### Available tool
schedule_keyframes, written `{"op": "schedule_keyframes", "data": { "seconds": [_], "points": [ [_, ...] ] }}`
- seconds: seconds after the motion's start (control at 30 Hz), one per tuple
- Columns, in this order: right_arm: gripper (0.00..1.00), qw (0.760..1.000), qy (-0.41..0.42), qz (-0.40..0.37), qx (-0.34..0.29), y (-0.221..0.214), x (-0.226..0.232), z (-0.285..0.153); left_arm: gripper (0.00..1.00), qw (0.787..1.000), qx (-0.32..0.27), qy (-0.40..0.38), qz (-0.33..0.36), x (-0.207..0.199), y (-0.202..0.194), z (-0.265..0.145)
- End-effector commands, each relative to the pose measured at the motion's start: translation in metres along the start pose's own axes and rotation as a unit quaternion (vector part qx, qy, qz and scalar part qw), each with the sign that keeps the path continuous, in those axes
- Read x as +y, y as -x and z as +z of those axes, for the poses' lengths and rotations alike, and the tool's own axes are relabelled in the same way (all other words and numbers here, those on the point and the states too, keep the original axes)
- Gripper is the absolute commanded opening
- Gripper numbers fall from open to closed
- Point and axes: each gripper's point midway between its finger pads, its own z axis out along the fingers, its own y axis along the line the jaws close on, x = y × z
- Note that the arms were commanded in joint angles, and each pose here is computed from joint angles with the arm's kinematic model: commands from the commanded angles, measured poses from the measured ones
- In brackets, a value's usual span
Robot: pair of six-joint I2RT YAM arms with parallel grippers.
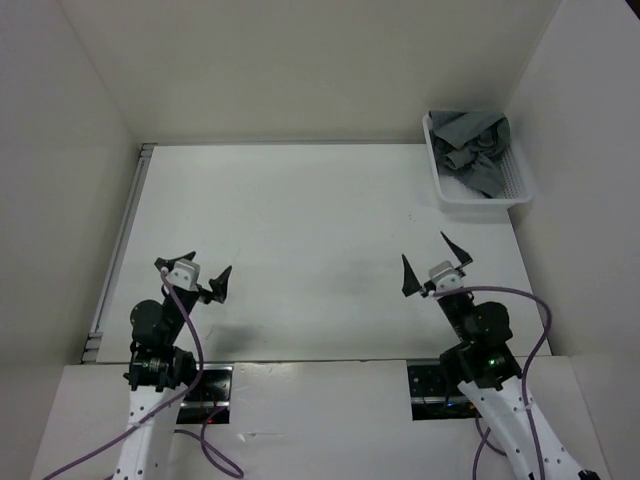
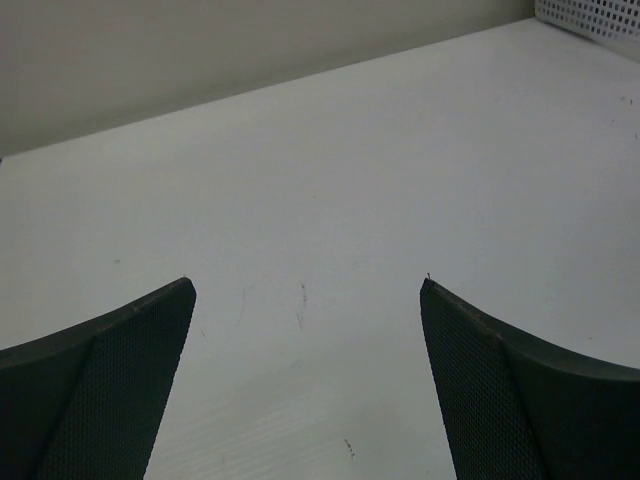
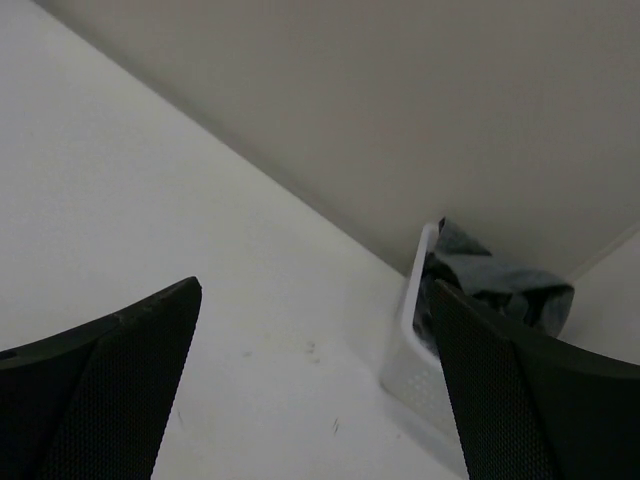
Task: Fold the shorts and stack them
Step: Grab the shorts from the pile
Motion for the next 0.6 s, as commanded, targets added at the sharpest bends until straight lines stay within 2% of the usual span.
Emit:
{"op": "schedule_keyframes", "data": {
  "seconds": [0.0,0.03,0.07,0.1,0.13,0.17,0.2,0.23,0.27,0.3,0.37,0.4,0.43,0.47,0.5,0.53,0.57],
  "points": [
    [1.0,0.996,-0.007,0.024,-0.091,0.091,-0.037,0.012,1.0,0.994,-0.104,0.013,0.037,0.008,0.091,-0.002],
    [1.0,0.996,-0.01,0.06,-0.072,0.093,-0.041,0.02,1.0,0.995,-0.092,0.007,0.034,0.006,0.094,-0.001],
    [1.0,0.993,-0.034,0.089,-0.072,0.119,-0.064,0.027,1.0,0.997,-0.066,0.011,0.025,0.011,0.09,0.006],
    [1.0,0.992,-0.032,0.117,-0.046,0.12,-0.066,0.038,1.0,0.998,-0.058,0.018,0.021,0.015,0.095,0.011],
    [1.0,0.992,0.006,0.117,0.037,0.089,-0.048,0.059,1.0,0.997,-0.062,0.028,0.022,0.022,0.122,0.014],
    [1.0,0.992,-0.001,0.122,0.035,0.116,-0.066,0.068,1.0,0.999,-0.006,0.053,0.004,0.037,0.107,0.032],
    [1.0,0.988,-0.003,0.14,0.063,0.113,-0.068,0.076,1.0,0.998,0.019,0.063,-0.002,0.045,0.11,0.041],
    [1.0,0.977,0.007,0.156,0.144,0.081,-0.055,0.089,1.0,0.995,0.075,0.067,-0.017,0.05,0.099,0.048],
    [1.0,0.968,-0.042,0.193,0.155,0.097,-0.077,0.099,1.0,0.99,0.112,0.077,-0.025,0.065,0.112,0.074],
    [1.0,0.959,-0.063,0.201,0.191,0.088,-0.081,0.106,1.0,0.982,0.169,0.072,-0.04,0.065,0.097,0.078],
    [1.0,0.935,-0.077,0.189,0.289,0.059,-0.076,0.132,1.0,0.968,0.233,0.071,-0.057,0.074,0.077,0.096],
    [1.0,0.926,-0.1,0.179,0.318,0.048,-0.081,0.138,1.0,0.961,0.259,0.069,-0.064,0.073,0.071,0.096],
    [1.0,0.922,-0.112,0.183,0.321,0.055,-0.089,0.152,1.0,0.961,0.26,0.073,-0.063,0.078,0.083,0.101],
    [1.0,0.903,-0.098,0.169,0.382,0.022,-0.07,0.161,1.0,0.949,0.298,0.071,-0.069,0.078,0.065,0.109],
    [1.0,0.893,-0.105,0.174,0.402,0.01,-0.071,0.167,1.0,0.932,0.345,0.083,-0.069,0.079,0.051,0.104],
    [1.0,0.887,-0.103,0.219,0.394,0.015,-0.071,0.18,1.0,0.923,0.368,0.092,-0.069,0.085,0.044,0.107],
    [1.0,0.873,-0.102,0.245,0.409,-0.003,-0.065,0.189,1.0,0.911,0.394,0.1,-0.069,0.093,0.036,0.122]
  ]
}}
